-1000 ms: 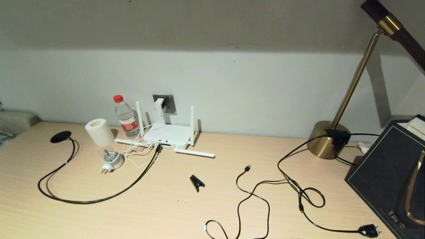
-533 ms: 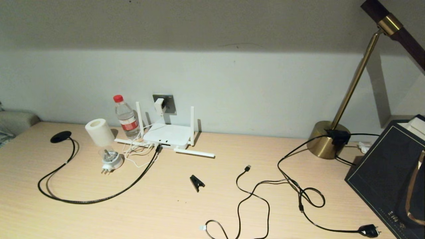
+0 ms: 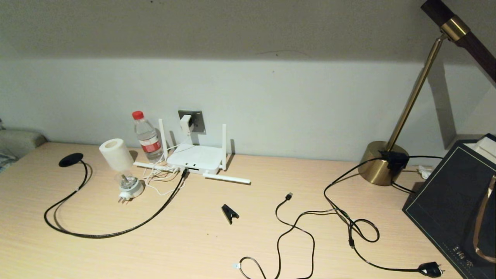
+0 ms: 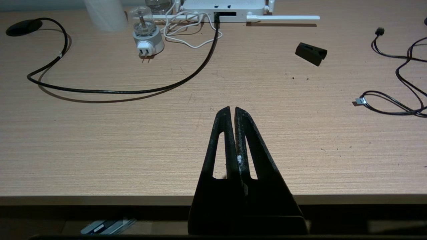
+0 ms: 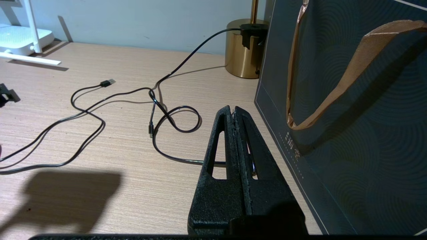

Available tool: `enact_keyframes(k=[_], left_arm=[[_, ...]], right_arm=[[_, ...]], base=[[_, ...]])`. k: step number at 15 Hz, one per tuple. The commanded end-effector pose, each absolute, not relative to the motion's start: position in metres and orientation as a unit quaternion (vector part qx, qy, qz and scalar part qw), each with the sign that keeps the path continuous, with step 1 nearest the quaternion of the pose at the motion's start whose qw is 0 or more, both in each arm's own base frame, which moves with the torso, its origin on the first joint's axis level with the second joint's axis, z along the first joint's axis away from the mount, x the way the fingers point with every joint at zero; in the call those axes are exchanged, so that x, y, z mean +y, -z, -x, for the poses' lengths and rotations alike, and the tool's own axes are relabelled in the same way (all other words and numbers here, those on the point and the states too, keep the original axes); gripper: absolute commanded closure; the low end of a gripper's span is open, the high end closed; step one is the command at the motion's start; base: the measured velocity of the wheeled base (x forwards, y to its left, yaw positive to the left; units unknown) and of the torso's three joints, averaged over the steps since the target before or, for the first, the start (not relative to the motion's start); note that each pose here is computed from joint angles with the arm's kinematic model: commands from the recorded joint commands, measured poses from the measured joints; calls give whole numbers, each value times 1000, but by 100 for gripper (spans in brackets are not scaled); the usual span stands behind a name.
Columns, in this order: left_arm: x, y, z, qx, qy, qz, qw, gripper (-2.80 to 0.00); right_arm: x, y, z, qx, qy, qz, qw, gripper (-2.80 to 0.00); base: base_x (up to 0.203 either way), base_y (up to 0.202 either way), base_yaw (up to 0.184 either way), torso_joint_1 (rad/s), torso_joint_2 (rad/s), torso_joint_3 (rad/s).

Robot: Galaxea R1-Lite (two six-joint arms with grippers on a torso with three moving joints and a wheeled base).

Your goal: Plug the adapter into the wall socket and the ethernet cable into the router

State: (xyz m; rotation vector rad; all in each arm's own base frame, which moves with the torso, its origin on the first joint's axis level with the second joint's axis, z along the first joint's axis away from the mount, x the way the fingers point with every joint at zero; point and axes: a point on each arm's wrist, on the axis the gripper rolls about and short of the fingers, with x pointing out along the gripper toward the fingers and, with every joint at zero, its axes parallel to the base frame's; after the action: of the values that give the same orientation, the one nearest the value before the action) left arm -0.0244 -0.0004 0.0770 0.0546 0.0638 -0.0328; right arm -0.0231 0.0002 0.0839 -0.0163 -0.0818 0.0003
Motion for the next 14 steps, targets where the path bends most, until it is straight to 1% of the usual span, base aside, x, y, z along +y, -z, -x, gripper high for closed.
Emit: enact_keyframes(k=[1,3,14], left_arm=[[0,-76,26,23,13,-17,1000,0],[0,-77,26,23,12,0,1000,0],[0,-76,26,23,0,10,1000,0]], right_arm=[[0,-75,20,-25,-1,9,1000,0],[0,-75,20,-25,-1,8,1000,0],[0,-75,20,-25,-1,9,1000,0]], base=[[0,0,0,0,0,0],[0,0,0,0,0,0],[0,0,0,0,0,0]])
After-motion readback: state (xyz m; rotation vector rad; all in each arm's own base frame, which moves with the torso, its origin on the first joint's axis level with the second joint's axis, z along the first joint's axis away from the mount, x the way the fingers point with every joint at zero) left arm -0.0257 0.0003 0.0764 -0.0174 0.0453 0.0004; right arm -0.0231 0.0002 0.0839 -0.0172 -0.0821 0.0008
